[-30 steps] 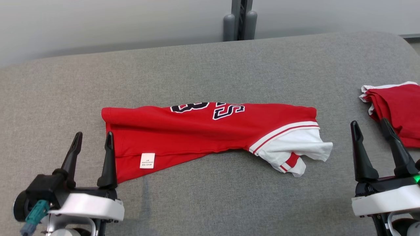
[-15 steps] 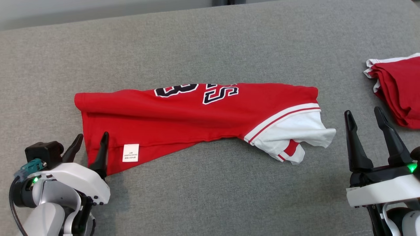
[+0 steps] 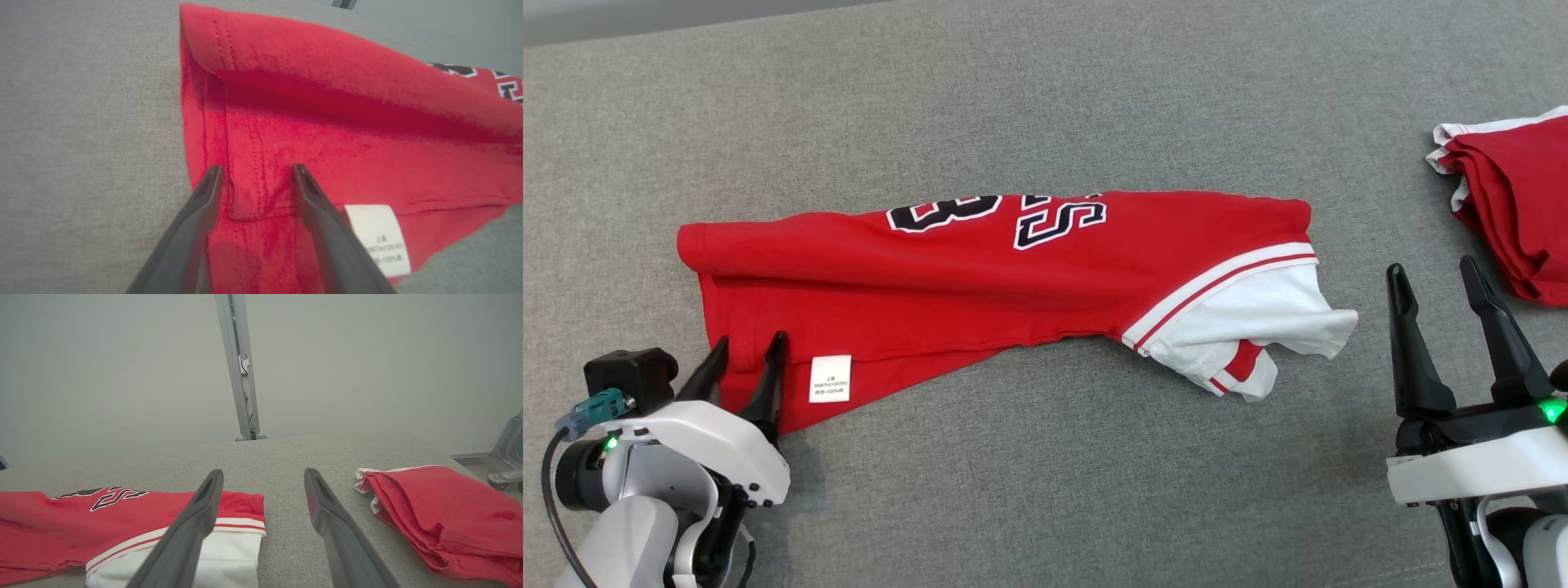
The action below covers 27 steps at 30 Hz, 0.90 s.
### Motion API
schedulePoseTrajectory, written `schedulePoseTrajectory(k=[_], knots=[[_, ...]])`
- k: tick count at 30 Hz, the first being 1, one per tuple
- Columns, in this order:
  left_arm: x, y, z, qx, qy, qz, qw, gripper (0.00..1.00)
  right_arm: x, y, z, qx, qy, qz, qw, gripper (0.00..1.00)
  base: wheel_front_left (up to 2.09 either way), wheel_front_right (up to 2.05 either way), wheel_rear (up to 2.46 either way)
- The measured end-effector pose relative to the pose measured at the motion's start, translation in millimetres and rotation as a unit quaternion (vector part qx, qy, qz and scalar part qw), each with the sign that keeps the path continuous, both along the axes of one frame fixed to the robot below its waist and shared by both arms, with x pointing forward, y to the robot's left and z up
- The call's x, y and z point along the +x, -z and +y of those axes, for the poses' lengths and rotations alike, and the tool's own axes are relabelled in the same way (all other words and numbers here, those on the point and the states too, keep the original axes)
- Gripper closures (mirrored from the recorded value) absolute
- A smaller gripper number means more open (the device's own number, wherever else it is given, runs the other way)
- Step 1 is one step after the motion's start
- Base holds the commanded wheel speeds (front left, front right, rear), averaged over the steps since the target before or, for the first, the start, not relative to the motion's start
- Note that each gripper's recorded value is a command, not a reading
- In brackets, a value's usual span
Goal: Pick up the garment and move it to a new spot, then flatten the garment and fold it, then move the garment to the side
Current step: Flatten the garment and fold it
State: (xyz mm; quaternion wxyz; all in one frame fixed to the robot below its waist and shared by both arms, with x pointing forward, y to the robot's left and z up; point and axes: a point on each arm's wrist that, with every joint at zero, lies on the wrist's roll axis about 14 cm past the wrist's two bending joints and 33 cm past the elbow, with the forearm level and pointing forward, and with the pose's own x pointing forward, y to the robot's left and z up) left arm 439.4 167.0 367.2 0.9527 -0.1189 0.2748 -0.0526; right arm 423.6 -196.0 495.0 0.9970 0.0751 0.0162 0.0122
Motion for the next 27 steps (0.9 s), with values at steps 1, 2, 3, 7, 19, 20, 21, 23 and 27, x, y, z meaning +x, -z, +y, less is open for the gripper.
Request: schedulePoseTrajectory(k=[1, 2, 3, 7, 19, 20, 21, 23, 27], knots=[[0, 0, -1, -0.001, 0.003, 0.0, 1.0, 0.35, 0, 0, 0, 0.0, 0.0, 0.0, 1.0, 0.0, 0.0, 0.0, 0.0], [-1, 0, -3, -0.002, 0.007, -0.001, 1.0, 0.56, 0, 0, 0, 0.0, 0.0, 0.0, 1.0, 0.0, 0.0, 0.0, 0.0], [-1, -1, -4, -0.002, 0.01, -0.004, 1.0, 0.74, 0, 0, 1, 0.001, -0.001, 0.0, 1.0, 0.0, 0.0, 0.0, 0.0], [1, -9, -5, 0.004, 0.015, -0.023, 1.0, 1.0, 1, 0, 0, 0.005, 0.001, 0.0, 1.0, 0.0, 0.0, 0.0, 0.0], [1, -32, -6, 0.011, 0.016, -0.056, 0.998, 1.0, -20, 61, 7, 0.018, -0.011, 0.11, 0.994, 0.0, 0.0, 0.0, 0.0], [1, -32, -5, 0.012, 0.015, -0.055, 0.998, 1.0, -21, 65, 10, 0.023, -0.014, 0.116, 0.993, 0.0, 0.0, 0.0, 0.0], [1, -32, -5, 0.013, 0.014, -0.055, 0.998, 1.0, -22, 68, 13, 0.027, -0.019, 0.121, 0.992, 0.0, 0.0, 0.0, 0.0], [2, -33, -5, 0.012, 0.014, -0.056, 0.998, 1.0, -22, 75, 16, 0.033, -0.023, 0.131, 0.991, 0.0, 0.0, 0.0, 0.0], [1, -31, -5, 0.013, 0.014, -0.054, 0.998, 1.0, -16, 82, 26, 0.038, -0.041, 0.141, 0.989, 0.21, 0.0, 0.0, 0.0]])
